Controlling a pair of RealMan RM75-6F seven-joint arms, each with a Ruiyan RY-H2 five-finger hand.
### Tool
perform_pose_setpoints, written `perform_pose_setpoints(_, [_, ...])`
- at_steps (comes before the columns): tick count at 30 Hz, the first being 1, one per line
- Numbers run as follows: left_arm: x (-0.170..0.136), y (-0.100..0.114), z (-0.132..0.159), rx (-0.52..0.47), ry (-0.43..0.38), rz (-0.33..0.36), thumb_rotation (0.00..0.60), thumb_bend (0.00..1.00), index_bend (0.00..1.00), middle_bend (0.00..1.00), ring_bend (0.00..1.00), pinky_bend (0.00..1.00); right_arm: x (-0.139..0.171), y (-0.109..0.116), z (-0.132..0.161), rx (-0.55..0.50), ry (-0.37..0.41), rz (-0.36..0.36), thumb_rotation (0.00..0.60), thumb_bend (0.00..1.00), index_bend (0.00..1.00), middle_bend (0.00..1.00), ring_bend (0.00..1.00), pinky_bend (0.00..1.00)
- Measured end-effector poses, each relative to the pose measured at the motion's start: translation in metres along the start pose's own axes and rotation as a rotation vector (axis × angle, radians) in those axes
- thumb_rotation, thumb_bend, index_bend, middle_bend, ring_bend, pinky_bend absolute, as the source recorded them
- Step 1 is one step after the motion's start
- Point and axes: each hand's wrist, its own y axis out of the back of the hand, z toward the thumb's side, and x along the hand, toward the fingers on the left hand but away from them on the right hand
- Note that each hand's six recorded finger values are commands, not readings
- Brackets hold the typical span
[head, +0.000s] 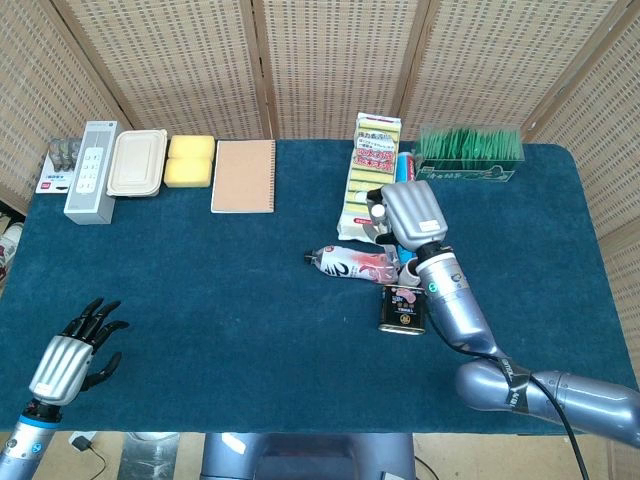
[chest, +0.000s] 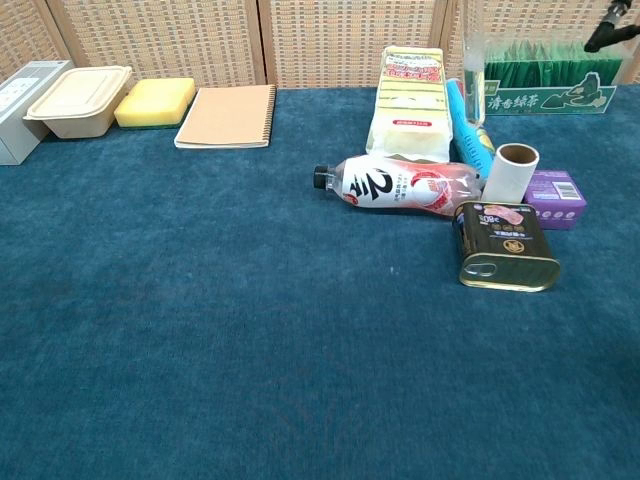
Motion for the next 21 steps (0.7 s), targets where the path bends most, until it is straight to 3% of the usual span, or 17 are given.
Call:
perform_pose_setpoints(14, [0.001,0.0,0.004,0.007,0.001,-0.002,0.6,0.36,0.29,0.14,0.04,0.27,0.004,0.006,-0.037,-0.004,-0.038,-0.009,0.6,0.4,0.75,0.96,0.98,0.99])
perform_pose_setpoints(21, [0.0,0.0,0.004,0.013,0.004,-0.004,0.6,0.36,0.29,0.14,0.05,0.27,0.005,-0.002,-0.048,0.004,-0.049,0.0,0.6,0.4,0.75,0.96,0.98,0.99])
